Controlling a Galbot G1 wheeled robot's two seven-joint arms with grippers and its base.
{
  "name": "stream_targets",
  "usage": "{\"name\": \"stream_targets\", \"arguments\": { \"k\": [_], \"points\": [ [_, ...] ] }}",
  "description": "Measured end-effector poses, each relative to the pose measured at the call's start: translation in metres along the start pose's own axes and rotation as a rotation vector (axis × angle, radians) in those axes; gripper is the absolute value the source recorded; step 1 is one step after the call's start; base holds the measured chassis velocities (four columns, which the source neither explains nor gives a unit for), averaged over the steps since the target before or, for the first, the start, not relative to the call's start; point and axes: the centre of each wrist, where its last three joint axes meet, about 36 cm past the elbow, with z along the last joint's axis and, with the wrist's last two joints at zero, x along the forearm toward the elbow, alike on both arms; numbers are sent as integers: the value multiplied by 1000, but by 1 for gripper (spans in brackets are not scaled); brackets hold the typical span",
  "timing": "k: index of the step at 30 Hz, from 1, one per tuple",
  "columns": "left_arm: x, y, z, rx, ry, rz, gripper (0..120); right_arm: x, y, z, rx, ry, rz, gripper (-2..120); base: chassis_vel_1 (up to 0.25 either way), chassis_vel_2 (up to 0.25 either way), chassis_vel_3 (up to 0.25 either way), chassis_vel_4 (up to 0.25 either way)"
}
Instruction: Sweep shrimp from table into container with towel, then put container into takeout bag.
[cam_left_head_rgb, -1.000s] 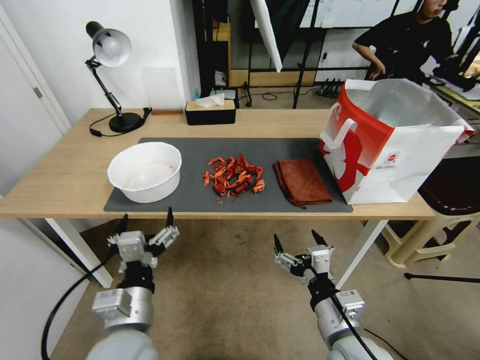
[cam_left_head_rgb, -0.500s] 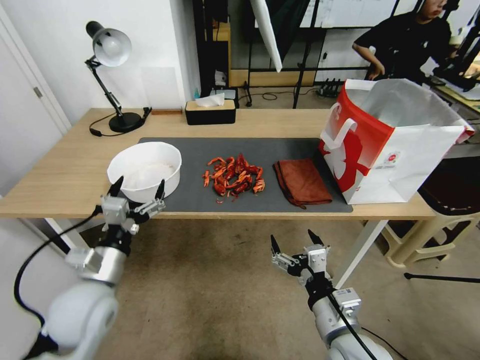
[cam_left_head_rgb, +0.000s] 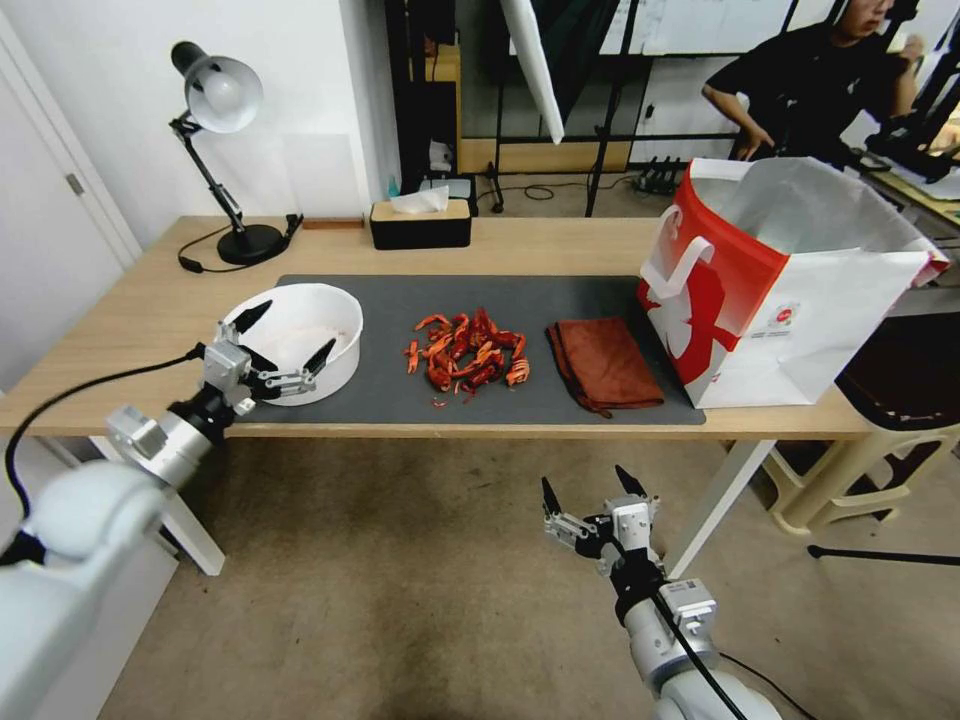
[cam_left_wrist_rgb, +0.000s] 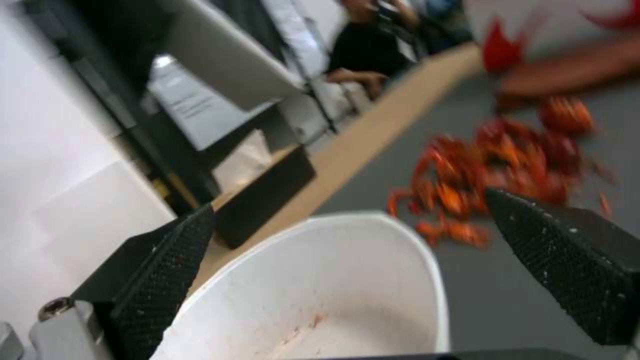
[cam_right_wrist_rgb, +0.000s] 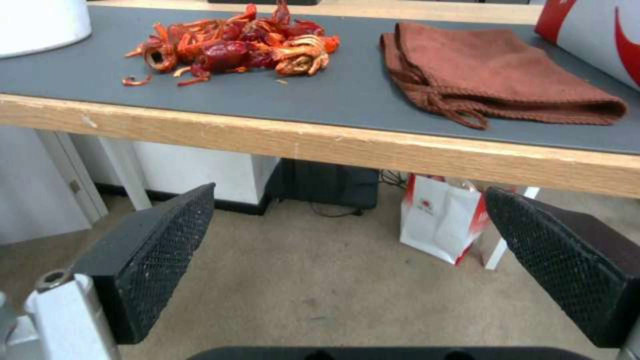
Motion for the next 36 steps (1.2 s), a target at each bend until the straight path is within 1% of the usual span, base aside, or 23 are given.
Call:
{"name": "stream_targets", "arguments": {
  "k": [1, 2, 3, 4, 5, 7, 8, 11, 12, 13, 15, 16, 19, 27, 28, 30, 31, 33, 34, 36],
  "points": [
    [2, 15, 0, -52, 31, 55, 100, -1, 0, 1, 0, 2, -1, 100, 0, 0, 0, 0],
    [3, 25, -2, -83, 50, 89, 100, -2, 0, 2, 0, 3, -1, 100, 0, 0, 0, 0],
    [5, 40, -5, -129, 77, 132, 100, -2, 0, 3, 1, 6, -1, 100, 0, 0, 0, 0],
    [6, 47, -7, -151, 97, 157, 100, -3, 0, 4, 1, 8, -2, 100, 0, 0, 0, 0],
    [6, 47, -7, -151, 97, 157, 100, -3, 0, 4, 1, 8, -2, 100, 0, 0, 0, 0],
    [10, 62, -9, -187, 141, 215, 100, -6, 0, 8, 4, 7, -8, 100, 0, 0, 0, 0],
    [10, 62, -9, -187, 141, 215, 100, -6, 0, 8, 4, 7, -8, 100, 0, 0, 0, 0],
    [14, 82, -12, -245, 216, 301, 100, -8, 1, 10, 6, 9, -17, 100, 0, 0, 0, 0],
    [14, 82, -12, -245, 216, 301, 100, -8, 1, 10, 6, 9, -17, 100, 0, 0, 0, 0],
    [14, 87, -12, -263, 231, 327, 100, -8, 1, 10, 6, 9, -18, 100, 0, 0, 0, 0],
    [12, 93, -12, -288, 253, 352, 100, -8, 1, 10, 6, 10, -18, 100, 0, 0, 0, 0],
    [12, 93, -12, -288, 253, 352, 100, -8, 1, 10, 6, 10, -18, 100, 0, 0, 0, 0],
    [11, 101, -9, -333, 298, 393, 100, -8, 2, 11, 6, 13, -20, 100, 0, 0, 0, 0],
    [10, 108, -5, -372, 337, 431, 100, -8, 3, 15, 10, 21, -22, 100, 0, 0, 0, 0],
    [8, 111, -5, -386, 347, 443, 100, -9, 3, 16, 11, 23, -22, 100, 0, 0, 0, 0],
    [4, 114, -6, -402, 359, 464, 97, -9, 4, 17, 12, 24, -23, 100, 0, 0, 0, 0],
    [4, 114, -6, -402, 359, 464, 97, -9, 4, 17, 12, 24, -23, 100, 0, 0, 0, 0],
    [0, 118, -7, -424, 372, 488, 94, -9, 4, 18, 14, 27, -23, 100, 0, 0, 0, 0],
    [-2, 121, -8, -437, 379, 502, 90, -9, 4, 18, 14, 28, -22, 100, 0, 0, 0, 0],
    [-4, 123, -9, -446, 383, 511, 88, -9, 4, 18, 14, 28, -22, 100, 0, 0, 0, 0]
  ]
}}
